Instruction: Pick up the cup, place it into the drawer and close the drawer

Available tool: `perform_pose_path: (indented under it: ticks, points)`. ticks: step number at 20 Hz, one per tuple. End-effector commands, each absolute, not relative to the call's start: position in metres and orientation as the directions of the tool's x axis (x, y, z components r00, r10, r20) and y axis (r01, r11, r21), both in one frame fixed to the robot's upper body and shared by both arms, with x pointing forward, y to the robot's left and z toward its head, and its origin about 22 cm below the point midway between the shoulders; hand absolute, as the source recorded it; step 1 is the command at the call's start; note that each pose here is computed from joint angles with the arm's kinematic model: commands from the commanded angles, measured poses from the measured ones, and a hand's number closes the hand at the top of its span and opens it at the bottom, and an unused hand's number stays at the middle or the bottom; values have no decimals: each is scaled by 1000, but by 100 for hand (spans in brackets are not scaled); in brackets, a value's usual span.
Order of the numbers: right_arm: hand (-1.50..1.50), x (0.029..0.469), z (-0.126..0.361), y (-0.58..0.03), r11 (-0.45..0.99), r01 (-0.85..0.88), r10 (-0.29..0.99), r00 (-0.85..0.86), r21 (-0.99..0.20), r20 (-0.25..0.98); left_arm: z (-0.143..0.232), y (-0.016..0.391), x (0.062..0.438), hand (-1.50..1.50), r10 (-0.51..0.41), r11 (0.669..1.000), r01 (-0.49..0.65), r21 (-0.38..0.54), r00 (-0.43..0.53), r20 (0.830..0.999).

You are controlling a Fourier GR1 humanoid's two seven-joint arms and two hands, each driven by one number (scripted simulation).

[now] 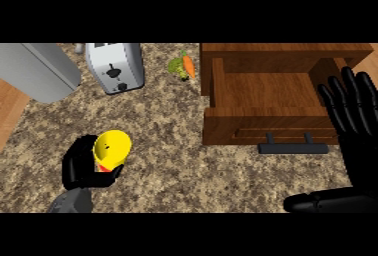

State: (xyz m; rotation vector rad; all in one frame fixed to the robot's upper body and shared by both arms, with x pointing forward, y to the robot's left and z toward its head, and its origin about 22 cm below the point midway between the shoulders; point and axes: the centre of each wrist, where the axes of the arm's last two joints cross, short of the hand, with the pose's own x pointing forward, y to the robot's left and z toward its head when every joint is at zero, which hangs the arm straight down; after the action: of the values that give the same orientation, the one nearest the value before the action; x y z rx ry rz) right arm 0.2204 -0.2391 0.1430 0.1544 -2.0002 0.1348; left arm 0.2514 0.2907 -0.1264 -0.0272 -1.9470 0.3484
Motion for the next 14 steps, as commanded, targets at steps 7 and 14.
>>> perform_pose_path:
  ticks: [7,14]
  points:
    - [-150,226,141,-255,988,-153,-43,-410,-22,911,-61,277,281,150,258,966,136,-219,-470,844]
    - [-150,219,144,-230,985,-171,-55,-395,-15,917,18,228,312,150,311,948,218,-232,-470,826]
